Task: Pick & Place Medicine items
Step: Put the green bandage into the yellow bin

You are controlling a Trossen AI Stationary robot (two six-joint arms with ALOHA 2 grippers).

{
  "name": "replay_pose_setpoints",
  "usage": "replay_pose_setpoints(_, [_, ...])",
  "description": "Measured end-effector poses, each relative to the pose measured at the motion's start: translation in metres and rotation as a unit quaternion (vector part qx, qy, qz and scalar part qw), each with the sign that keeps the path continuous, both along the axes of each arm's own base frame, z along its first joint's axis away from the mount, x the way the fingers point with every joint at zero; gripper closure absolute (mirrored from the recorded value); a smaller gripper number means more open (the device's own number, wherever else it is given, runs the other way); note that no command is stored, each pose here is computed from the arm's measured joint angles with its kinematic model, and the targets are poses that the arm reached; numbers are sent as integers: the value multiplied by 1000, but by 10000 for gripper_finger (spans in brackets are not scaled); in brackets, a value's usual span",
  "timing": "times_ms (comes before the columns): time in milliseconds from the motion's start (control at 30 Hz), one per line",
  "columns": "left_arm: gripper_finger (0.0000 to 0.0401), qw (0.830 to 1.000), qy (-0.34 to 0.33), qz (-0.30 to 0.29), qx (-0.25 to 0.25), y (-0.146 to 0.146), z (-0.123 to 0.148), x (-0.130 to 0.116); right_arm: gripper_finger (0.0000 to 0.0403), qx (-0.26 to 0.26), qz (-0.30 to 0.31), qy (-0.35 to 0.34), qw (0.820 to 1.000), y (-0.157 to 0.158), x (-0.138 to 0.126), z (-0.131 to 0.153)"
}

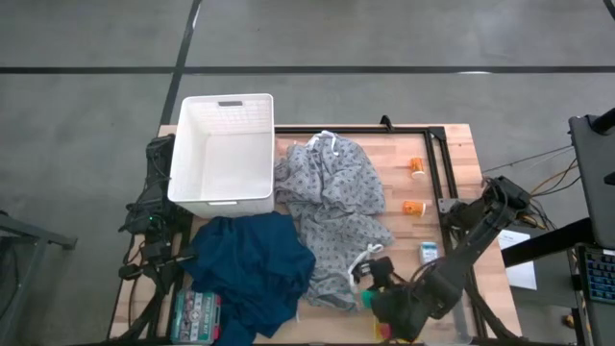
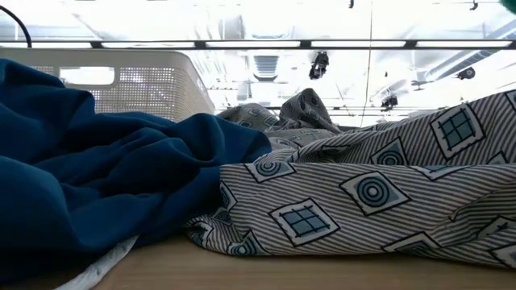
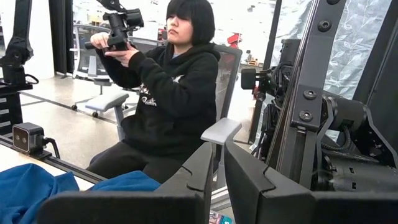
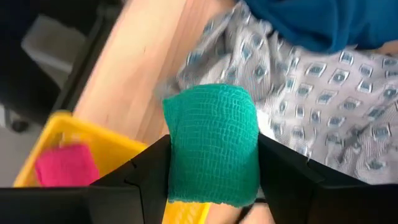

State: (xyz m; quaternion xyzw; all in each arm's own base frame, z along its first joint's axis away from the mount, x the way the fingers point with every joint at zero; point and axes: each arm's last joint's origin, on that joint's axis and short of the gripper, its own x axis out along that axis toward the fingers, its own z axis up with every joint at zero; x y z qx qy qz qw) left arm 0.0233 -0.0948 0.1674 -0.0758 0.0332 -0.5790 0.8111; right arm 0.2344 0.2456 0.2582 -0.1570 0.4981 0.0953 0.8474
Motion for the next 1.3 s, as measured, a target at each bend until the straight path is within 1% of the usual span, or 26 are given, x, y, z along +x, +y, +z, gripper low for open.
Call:
replay_pose_setpoints(400, [354, 1000, 0, 0, 0, 0, 0, 0, 197, -40, 57, 51, 996, 14, -35, -8])
replay_pose_setpoints(700, [354, 1000, 0, 0, 0, 0, 0, 0, 197, -67, 55, 78, 993, 8, -42, -30])
replay_pose_setpoints(967, [354, 1000, 0, 0, 0, 0, 0, 0, 197, -39, 59, 69, 995, 9, -42, -48])
replay_pose_setpoints(1300, [354, 1000, 0, 0, 0, 0, 0, 0, 197, -24, 62, 57, 996, 7, -43, -67])
